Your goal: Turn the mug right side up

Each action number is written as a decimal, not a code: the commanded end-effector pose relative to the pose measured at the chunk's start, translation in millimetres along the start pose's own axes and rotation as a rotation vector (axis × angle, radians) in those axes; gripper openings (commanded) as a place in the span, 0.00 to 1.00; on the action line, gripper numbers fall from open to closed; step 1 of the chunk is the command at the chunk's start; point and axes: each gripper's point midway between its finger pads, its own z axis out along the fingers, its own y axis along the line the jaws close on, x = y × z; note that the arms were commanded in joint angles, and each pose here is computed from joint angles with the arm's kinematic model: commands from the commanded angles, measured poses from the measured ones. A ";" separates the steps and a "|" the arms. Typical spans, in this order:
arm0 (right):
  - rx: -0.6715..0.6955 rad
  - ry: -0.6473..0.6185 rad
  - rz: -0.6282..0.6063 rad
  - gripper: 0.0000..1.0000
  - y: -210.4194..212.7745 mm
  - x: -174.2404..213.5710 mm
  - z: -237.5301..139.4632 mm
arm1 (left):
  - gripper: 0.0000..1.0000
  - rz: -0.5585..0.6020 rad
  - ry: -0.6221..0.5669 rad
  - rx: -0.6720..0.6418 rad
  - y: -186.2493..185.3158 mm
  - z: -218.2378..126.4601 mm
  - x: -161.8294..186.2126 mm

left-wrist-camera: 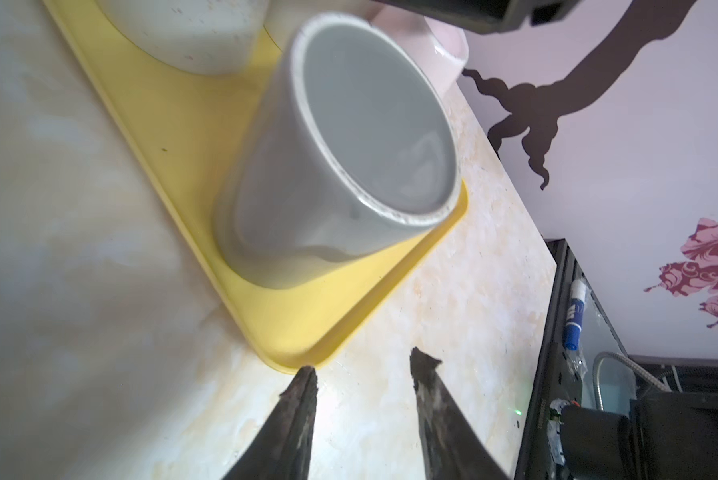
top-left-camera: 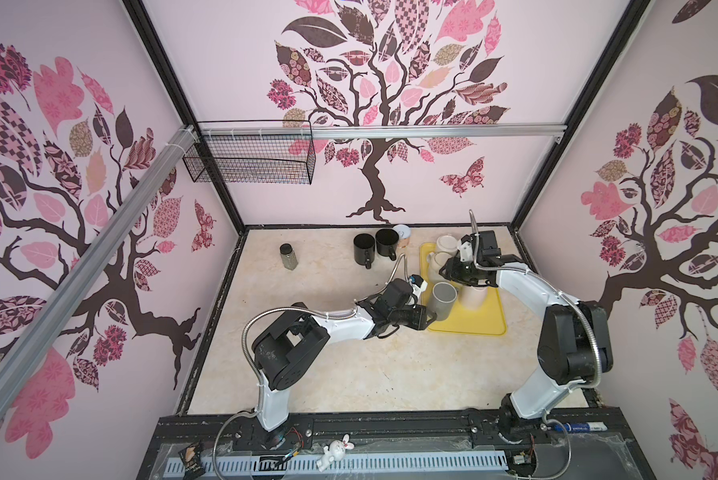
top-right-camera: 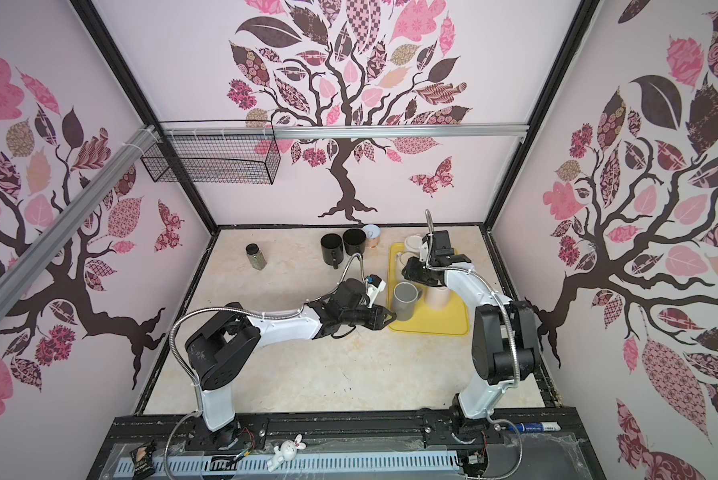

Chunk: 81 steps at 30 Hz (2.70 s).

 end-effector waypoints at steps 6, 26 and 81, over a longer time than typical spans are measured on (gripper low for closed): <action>0.026 0.078 -0.009 0.41 -13.6 14.2 17.5 | 0.40 -0.038 0.015 0.098 -37.1 21.3 15.9; 0.095 0.075 -0.024 0.52 -21.5 28.7 -13.7 | 0.40 -0.181 -0.096 0.038 21.6 18.6 -33.6; -0.155 0.144 0.060 0.23 -5.7 109.7 -20.3 | 0.38 -0.118 -0.119 0.015 19.7 39.1 -77.7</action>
